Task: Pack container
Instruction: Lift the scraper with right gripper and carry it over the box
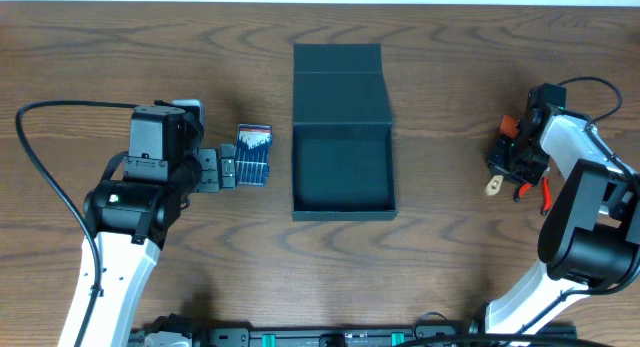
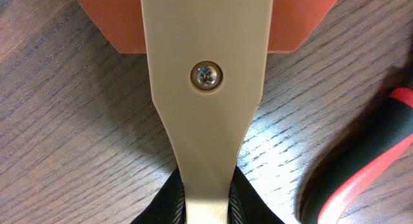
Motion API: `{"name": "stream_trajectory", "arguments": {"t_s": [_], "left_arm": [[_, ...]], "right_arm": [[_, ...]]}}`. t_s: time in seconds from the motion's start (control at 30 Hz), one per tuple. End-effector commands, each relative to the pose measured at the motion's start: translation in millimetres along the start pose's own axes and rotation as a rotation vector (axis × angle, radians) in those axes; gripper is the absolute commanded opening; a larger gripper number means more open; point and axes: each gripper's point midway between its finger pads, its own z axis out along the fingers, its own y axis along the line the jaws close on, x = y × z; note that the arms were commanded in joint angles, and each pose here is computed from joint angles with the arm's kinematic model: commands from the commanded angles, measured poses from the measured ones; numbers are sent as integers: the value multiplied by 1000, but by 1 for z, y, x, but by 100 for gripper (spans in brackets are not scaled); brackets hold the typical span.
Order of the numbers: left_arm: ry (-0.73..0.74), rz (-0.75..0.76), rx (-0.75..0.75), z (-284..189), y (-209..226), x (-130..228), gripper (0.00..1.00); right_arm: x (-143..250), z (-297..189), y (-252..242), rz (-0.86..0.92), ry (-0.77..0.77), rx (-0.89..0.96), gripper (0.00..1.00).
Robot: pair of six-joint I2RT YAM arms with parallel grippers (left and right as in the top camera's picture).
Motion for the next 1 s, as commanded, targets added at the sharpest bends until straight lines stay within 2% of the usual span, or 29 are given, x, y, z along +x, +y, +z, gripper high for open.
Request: {"name": "stream_trajectory", "arguments": {"t_s": [0.0,0.27,0.5,0.53,0.63,0.77,0.9,0.97], "left_arm": [[-15,13,-16,-4,3,-7,99],[-14,13,-17,-4,3,-7,98],[-14,13,-17,-4,3,-7,98],[-14,13,-17,-4,3,-7,98],[-14,13,-17,-4,3,-7,98],[-14,12,-16,-4,3,-7,98],[-10,12,-17,-4,3,-6,98],[-4,13,-17,-4,4,-4,98]], "right_arm": [[27,23,-7,-18,90,41,1],[16,-48,31,-176,-97,-24,1],[36,-126,80,-433,-297,-97,1],[42,-135,89,-498,-318,-118,1],[77,-162,128,-844,-379,-205,1],[122,-182,163,-1250,-451,-222,1],[156,-183,185,-1548,-477,-220,1],[169,-184,195,-1635,-489,-226,1]]}}
